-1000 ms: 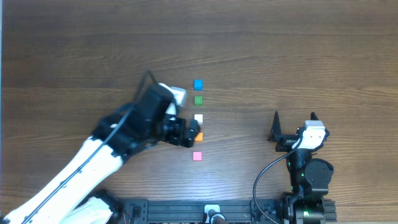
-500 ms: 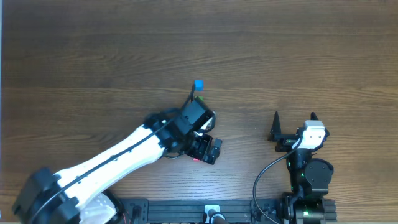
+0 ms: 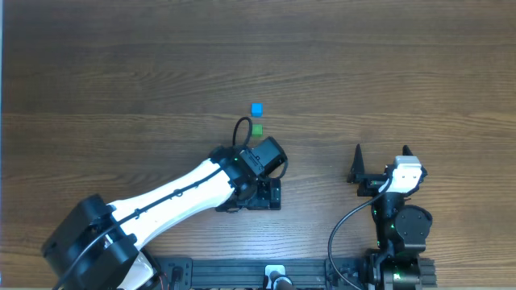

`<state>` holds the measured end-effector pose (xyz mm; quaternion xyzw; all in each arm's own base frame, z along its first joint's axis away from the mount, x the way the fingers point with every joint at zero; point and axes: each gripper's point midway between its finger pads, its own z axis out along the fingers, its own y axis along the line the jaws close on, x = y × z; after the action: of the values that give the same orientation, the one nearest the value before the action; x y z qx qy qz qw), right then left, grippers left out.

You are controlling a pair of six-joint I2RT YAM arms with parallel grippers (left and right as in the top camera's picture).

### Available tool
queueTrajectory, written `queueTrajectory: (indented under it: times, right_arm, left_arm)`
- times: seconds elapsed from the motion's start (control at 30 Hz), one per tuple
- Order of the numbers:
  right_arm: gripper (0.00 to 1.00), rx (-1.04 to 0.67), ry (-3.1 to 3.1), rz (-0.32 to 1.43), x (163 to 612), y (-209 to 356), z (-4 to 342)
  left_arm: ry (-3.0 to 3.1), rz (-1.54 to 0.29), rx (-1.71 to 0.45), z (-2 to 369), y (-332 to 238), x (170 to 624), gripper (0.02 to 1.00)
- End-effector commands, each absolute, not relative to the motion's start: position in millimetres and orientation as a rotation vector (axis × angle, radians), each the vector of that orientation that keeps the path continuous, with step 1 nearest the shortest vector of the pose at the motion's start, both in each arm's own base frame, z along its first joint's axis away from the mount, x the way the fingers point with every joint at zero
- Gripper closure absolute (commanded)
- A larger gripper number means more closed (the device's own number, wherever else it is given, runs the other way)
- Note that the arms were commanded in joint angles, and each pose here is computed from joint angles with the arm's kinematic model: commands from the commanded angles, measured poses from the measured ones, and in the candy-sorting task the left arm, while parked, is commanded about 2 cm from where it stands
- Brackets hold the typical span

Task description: Stack Cubes

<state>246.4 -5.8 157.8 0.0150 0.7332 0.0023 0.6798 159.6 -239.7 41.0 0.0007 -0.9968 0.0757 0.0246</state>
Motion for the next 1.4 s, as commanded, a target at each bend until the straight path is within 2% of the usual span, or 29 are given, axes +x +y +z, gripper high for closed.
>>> queueTrajectory:
  times: [0.03, 0.3, 0.8, 0.93, 1.07, 1.27, 1.4]
  right_arm:
    - [0.007, 0.022, 1.644, 0.016, 246.2, -2.9, 156.9]
    - [0.007, 0.021, 1.644, 0.016, 246.2, -2.8, 156.7]
    - [0.009, 0.021, 1.644, 0.016, 246.2, -2.8, 156.8]
    - [0.007, 0.022, 1.644, 0.016, 246.2, -2.9, 156.8]
    - [0.009, 0.022, 1.644, 0.016, 246.2, -2.9, 156.9]
    - [0.007, 0.021, 1.644, 0.016, 246.2, -2.8, 156.7]
    - [0.007, 0.021, 1.644, 0.016, 246.2, -2.8, 156.8]
  left_arm:
    - [-3.111, 0.164, 0.052, 30.8, -241.7, 165.4, 0.02]
    - [-3.166, 0.041, -0.021, 20.7, -232.8, 172.2, 0.02]
    - [-3.175, 0.019, -0.099, 7.1, -240.4, 172.7, 0.036]
    - [-3.175, 0.02, -0.107, 6.8, -241.6, 171.7, 0.148]
    - [-3.175, 0.019, -0.11, 6.7, -241.8, 171.3, 0.191]
    - [-3.181, 0.035, -0.115, 6.8, -244.9, 171.9, 0.386]
    - [-3.184, 0.044, -0.12, 6.9, -246.8, 171.8, 0.446]
